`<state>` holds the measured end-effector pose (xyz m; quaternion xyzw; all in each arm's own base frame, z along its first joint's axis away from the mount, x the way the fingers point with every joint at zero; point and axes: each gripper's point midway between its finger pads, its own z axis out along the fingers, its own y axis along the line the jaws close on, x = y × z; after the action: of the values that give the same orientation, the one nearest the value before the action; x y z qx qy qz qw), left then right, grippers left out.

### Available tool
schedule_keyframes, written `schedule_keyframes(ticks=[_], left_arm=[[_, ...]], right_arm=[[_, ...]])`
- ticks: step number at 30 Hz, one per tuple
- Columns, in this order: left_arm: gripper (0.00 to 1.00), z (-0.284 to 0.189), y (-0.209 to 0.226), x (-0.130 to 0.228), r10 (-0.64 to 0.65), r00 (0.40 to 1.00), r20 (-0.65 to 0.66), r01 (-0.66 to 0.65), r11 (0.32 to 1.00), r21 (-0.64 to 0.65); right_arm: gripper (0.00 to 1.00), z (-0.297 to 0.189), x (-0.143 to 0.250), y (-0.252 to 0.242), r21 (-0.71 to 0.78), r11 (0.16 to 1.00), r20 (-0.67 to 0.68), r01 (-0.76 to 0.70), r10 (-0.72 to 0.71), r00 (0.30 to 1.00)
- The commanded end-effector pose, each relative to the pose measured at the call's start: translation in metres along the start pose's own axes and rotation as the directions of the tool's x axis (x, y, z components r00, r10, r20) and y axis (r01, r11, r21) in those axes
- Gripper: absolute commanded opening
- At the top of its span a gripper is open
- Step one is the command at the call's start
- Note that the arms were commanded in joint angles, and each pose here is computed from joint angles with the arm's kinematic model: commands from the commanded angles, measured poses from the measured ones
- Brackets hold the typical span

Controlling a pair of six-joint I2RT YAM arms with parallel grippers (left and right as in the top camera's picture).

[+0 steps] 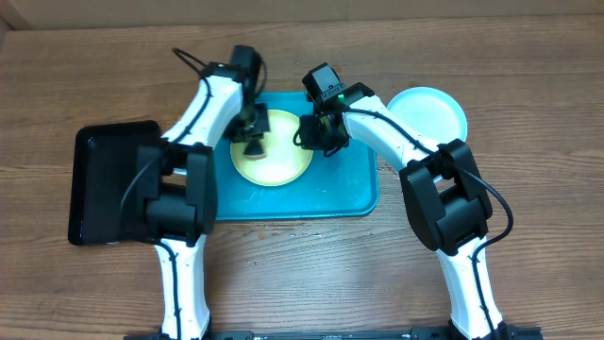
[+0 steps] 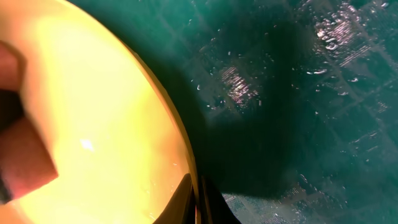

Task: Clean dirty plates on tray and stack at the side
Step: 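Scrub the yellow-green plate with the sponge while right gripper holds it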

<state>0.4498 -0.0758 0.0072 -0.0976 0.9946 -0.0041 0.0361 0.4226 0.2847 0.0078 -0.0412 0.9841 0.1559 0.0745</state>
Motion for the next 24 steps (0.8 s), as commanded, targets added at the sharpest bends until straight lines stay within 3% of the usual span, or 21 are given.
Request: schedule_keyframes(ticks=[1,2,4,7,24], left_arm=[[0.50,0.026,0.030,0.002,-0.027,0.998,-0.052,0.024,0.998,-0.058],[0.48,0.026,0.025,0.003,-0.012,0.998,-0.064,0.011,1.000,-0.017],[0.35,0.025,0.007,0.007,0.048,0.995,-0.087,-0.040,0.995,0.096],[0.27,0.021,-0.015,0.010,0.102,0.990,-0.097,-0.078,0.971,0.225],[0.18,-0.006,-0.020,0.008,0.116,0.986,-0.119,-0.084,0.965,0.248]], right_arm=[[0.04,0.023,0.022,-0.016,0.062,0.998,-0.069,0.002,0.002,0.998],[0.04,0.023,0.022,-0.016,0.062,0.998,-0.069,0.002,0.003,0.998],[0.04,0.023,0.022,-0.016,0.062,0.998,-0.069,0.002,0.003,0.998],[0.04,0.023,0.022,-0.016,0.062,0.998,-0.069,0.002,0.002,0.998],[0.04,0.024,0.020,-0.015,0.058,0.998,-0.062,0.003,0.000,0.998]])
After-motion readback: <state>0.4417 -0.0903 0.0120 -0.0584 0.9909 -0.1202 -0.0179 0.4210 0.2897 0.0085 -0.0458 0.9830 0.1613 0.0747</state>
